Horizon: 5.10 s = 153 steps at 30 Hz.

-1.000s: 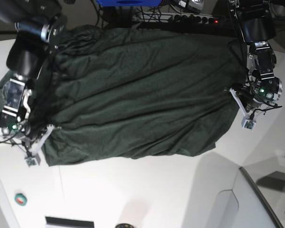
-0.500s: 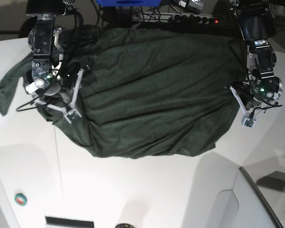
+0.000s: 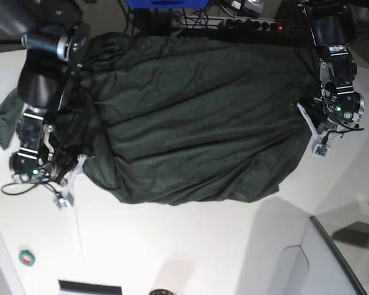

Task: Layout the t-shirt on the table in an organized manner, then fold the t-shirt properly
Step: 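Release and regrasp the shirt fabric with the right gripper, then pull the grasped fabric with the right gripper away from the left gripper, then drag the shirt edge with the right gripper to spread it flat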

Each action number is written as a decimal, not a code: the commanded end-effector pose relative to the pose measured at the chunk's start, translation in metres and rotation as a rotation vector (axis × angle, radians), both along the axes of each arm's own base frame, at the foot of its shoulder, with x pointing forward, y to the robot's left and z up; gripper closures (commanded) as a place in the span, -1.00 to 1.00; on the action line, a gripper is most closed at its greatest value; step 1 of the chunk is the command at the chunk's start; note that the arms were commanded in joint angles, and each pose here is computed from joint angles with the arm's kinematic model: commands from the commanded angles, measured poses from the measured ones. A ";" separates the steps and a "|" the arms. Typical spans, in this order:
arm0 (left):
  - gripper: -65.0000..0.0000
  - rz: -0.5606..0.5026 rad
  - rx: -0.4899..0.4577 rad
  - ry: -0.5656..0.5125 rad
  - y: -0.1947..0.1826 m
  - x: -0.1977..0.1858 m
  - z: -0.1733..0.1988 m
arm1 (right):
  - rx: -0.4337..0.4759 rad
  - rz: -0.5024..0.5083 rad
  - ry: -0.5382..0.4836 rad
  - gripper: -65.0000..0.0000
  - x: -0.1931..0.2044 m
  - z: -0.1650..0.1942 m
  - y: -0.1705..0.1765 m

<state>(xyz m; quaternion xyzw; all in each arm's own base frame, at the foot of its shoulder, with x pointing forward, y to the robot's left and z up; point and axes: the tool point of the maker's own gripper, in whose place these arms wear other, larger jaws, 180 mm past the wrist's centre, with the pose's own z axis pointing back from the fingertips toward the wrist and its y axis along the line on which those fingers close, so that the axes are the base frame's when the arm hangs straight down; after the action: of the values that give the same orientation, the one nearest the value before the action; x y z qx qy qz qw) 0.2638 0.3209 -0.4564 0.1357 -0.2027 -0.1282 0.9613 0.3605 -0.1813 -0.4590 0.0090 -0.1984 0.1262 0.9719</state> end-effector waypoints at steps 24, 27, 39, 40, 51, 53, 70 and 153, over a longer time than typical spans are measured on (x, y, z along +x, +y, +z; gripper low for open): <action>1.00 0.001 0.028 -0.027 0.010 0.004 0.010 | -0.220 0.194 -0.286 0.98 0.020 0.099 0.023; 1.00 0.002 0.028 -0.033 0.010 0.007 0.011 | -0.213 0.328 -0.343 0.98 0.005 0.109 0.075; 1.00 0.001 0.034 -0.027 0.011 0.005 0.011 | -0.190 0.686 -0.247 0.39 -0.058 0.079 0.187; 1.00 0.001 0.034 -0.027 0.011 0.005 0.011 | -0.196 0.681 -0.252 0.27 -0.058 0.082 0.185; 1.00 0.001 0.041 -0.032 0.016 0.007 0.014 | -0.148 0.366 -0.113 0.23 -0.057 0.040 0.098; 1.00 0.001 0.041 -0.033 0.016 0.008 0.014 | -0.100 0.346 -0.106 0.23 -0.058 0.027 0.102; 1.00 0.009 0.058 -0.022 0.025 0.001 0.015 | 0.087 0.308 -0.040 0.34 -0.046 -0.002 0.120; 1.00 0.000 0.001 -0.038 -0.005 0.008 0.007 | -0.167 -0.456 -0.108 0.98 -0.054 0.015 -0.149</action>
<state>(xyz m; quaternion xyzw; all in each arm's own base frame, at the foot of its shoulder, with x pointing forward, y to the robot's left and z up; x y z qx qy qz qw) 0.2613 0.3086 -0.4624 0.1268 -0.2030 -0.1276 0.9625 0.2835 -0.3232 -0.4648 -0.1153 -0.1983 -0.0813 0.9699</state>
